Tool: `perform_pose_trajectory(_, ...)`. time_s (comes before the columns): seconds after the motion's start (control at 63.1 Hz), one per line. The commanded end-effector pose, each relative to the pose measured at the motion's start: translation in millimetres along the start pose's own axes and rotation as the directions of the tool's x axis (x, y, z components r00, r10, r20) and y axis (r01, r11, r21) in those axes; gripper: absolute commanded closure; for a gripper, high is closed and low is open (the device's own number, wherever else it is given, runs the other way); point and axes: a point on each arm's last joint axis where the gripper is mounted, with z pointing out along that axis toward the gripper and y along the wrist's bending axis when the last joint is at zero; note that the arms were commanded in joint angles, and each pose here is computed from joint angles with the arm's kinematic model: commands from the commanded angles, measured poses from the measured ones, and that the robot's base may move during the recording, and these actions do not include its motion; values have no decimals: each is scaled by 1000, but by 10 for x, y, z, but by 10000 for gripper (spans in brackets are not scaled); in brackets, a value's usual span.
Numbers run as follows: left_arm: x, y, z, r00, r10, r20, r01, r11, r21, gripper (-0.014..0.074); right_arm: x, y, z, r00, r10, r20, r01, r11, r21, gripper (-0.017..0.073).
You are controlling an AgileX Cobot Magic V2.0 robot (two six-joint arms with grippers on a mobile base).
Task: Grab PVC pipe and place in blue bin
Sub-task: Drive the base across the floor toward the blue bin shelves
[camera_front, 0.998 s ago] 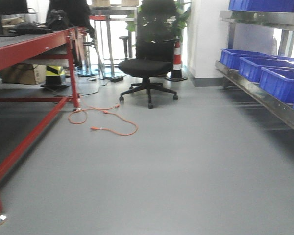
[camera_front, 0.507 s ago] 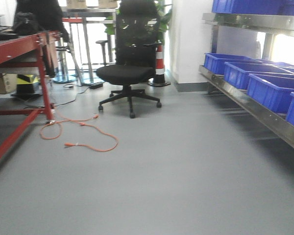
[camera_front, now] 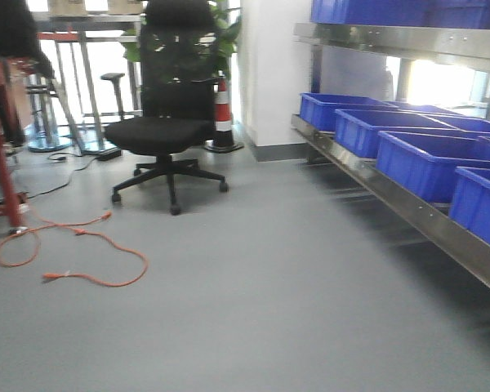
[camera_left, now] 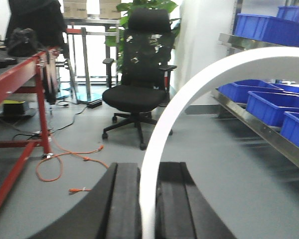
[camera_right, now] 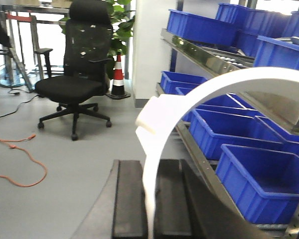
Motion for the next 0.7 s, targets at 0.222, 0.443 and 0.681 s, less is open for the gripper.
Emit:
perform_pose_trajectory(0.222, -22, 0, -5, 1000, -2, 28, 2, 1000, 1, 704, -16, -7, -2, 1000, -9, 24, 9, 1000, 8, 727)
perform_pose_trajectory(0.443, -22, 0, -5, 1000, -2, 28, 2, 1000, 1, 704, -16, -7, -2, 1000, -9, 24, 9, 1000, 8, 727)
perform_pose_trajectory(0.681, -22, 0, -5, 1000, -2, 28, 2, 1000, 1, 704, -16, -7, -2, 1000, -9, 24, 9, 1000, 8, 727)
